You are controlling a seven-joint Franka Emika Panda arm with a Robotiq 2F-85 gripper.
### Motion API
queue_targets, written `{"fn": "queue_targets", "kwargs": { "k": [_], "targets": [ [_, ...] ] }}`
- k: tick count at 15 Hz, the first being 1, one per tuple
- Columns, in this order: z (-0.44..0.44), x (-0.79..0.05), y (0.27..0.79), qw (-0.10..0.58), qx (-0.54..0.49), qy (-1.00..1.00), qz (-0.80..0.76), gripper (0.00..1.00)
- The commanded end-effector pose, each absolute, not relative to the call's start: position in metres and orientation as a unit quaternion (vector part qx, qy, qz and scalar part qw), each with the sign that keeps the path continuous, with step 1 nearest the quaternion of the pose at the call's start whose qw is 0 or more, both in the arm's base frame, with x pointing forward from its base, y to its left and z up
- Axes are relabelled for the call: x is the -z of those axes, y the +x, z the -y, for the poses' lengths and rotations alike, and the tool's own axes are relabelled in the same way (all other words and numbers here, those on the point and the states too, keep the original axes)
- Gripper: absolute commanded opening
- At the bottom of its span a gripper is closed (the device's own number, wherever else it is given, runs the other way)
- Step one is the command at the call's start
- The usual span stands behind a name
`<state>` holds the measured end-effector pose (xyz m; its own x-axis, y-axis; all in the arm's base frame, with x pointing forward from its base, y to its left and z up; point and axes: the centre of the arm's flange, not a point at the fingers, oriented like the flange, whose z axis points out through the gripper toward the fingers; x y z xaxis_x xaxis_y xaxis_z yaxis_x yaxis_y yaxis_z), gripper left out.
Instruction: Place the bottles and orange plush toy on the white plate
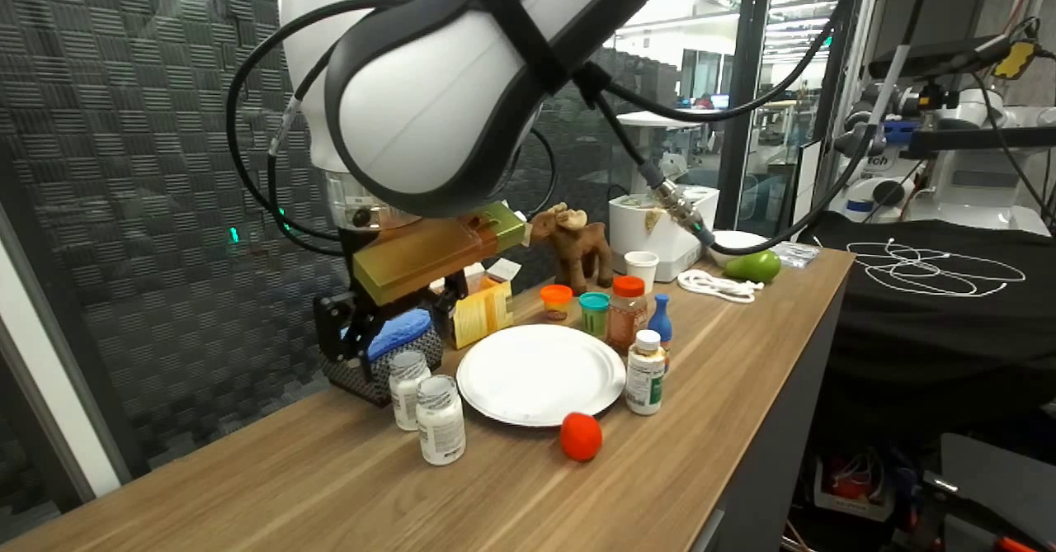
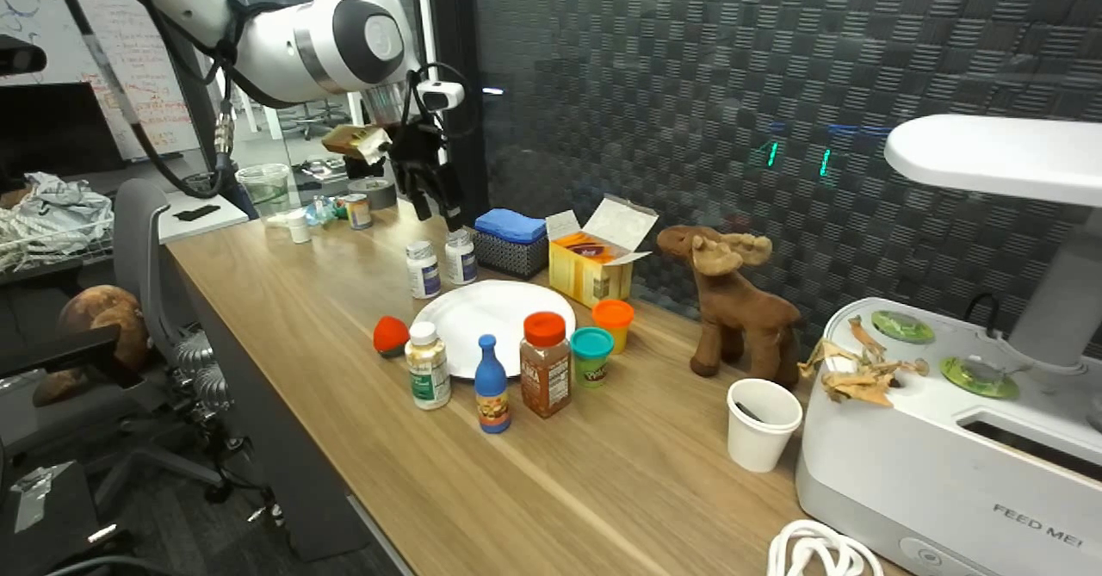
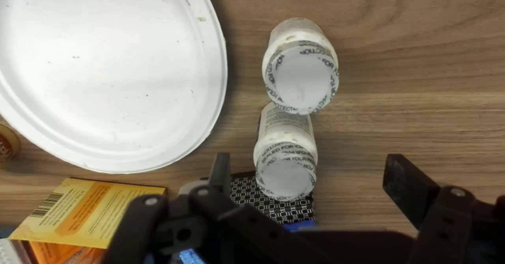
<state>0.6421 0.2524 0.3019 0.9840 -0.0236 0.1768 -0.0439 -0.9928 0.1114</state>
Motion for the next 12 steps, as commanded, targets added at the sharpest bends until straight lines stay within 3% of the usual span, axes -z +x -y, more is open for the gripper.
{"fn": "queue_targets", "kwargs": {
  "k": [1, 7, 8, 10, 12],
  "targets": [
    [-0.253, -0.302, 0.661, 0.039, -0.086, 0.995, 0.021, 1.0],
    [-0.248, -0.288, 0.67, 0.034, -0.072, 0.996, 0.027, 0.99],
    [-0.247, -0.286, 0.671, 0.035, -0.068, 0.997, 0.027, 0.74],
    [-0.246, -0.284, 0.671, 0.041, -0.068, 0.997, 0.024, 0.7],
    [-0.243, -0.286, 0.668, 0.051, -0.069, 0.996, 0.021, 0.53]
  ]
}}
